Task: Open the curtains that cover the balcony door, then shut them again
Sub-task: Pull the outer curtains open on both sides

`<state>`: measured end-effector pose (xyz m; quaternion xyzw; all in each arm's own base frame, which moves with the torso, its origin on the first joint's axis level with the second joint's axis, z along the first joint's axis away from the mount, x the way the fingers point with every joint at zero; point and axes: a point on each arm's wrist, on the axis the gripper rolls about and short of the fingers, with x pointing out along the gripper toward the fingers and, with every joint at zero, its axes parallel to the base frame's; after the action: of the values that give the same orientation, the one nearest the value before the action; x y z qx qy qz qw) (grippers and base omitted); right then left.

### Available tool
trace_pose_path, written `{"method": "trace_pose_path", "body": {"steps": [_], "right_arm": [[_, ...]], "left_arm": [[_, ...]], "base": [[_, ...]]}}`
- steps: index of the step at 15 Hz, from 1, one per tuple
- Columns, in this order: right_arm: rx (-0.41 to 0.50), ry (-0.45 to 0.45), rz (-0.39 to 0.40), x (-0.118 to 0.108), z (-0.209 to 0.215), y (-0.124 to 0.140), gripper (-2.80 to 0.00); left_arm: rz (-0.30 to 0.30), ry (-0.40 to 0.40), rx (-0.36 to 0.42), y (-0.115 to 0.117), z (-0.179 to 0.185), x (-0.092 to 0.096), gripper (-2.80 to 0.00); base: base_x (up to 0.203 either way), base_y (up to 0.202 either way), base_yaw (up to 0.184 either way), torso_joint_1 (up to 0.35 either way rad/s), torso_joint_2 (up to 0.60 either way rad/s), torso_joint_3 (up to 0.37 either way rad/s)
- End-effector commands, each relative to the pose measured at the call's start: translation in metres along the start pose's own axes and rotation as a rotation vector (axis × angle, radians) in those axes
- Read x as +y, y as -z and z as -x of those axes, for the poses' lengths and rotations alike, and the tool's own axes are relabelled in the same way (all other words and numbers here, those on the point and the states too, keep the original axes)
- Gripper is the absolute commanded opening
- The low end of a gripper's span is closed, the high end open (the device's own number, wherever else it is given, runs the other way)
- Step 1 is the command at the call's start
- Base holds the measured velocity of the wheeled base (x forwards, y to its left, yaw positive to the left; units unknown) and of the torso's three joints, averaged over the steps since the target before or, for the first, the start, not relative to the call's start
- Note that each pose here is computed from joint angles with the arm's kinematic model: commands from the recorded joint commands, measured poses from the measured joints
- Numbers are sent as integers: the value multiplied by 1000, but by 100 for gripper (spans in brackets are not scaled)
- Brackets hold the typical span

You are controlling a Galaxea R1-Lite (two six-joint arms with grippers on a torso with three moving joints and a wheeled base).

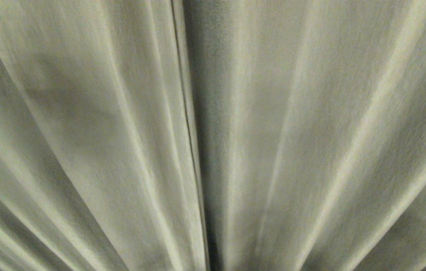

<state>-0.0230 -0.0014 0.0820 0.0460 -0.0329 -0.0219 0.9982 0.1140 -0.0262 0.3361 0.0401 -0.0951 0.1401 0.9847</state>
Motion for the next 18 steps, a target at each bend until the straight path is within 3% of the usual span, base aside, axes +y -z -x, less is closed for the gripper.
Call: {"method": "trace_pose_path", "body": {"steps": [1, 5, 9, 16, 17, 18], "right_arm": [[-1, -1, 0, 0, 0, 0, -280], [-1, -1, 0, 0, 0, 0, -280], [-1, 0, 0, 0, 0, 0, -280], [-1, -1, 0, 0, 0, 0, -280], [-1, -1, 0, 0, 0, 0, -280], [-1, 1, 0, 0, 0, 0, -280]], "left_arm": [[-10, -21, 28, 4, -22, -6, 0], [7, 9, 37, 5, -66, -6, 0], [76, 48, 33, 9, -106, -8, 0], [94, 37, -60, 30, -176, -3, 0], [94, 34, -58, 33, -179, -3, -280], [94, 34, -54, 35, -180, -3, -280]], "base": [[0, 0, 0, 0, 0, 0], [0, 0, 0, 0, 0, 0], [0, 0, 0, 0, 0, 0], [0, 0, 0, 0, 0, 0], [0, 0, 0, 0, 0, 0], [0, 0, 0, 0, 0, 0]]}}
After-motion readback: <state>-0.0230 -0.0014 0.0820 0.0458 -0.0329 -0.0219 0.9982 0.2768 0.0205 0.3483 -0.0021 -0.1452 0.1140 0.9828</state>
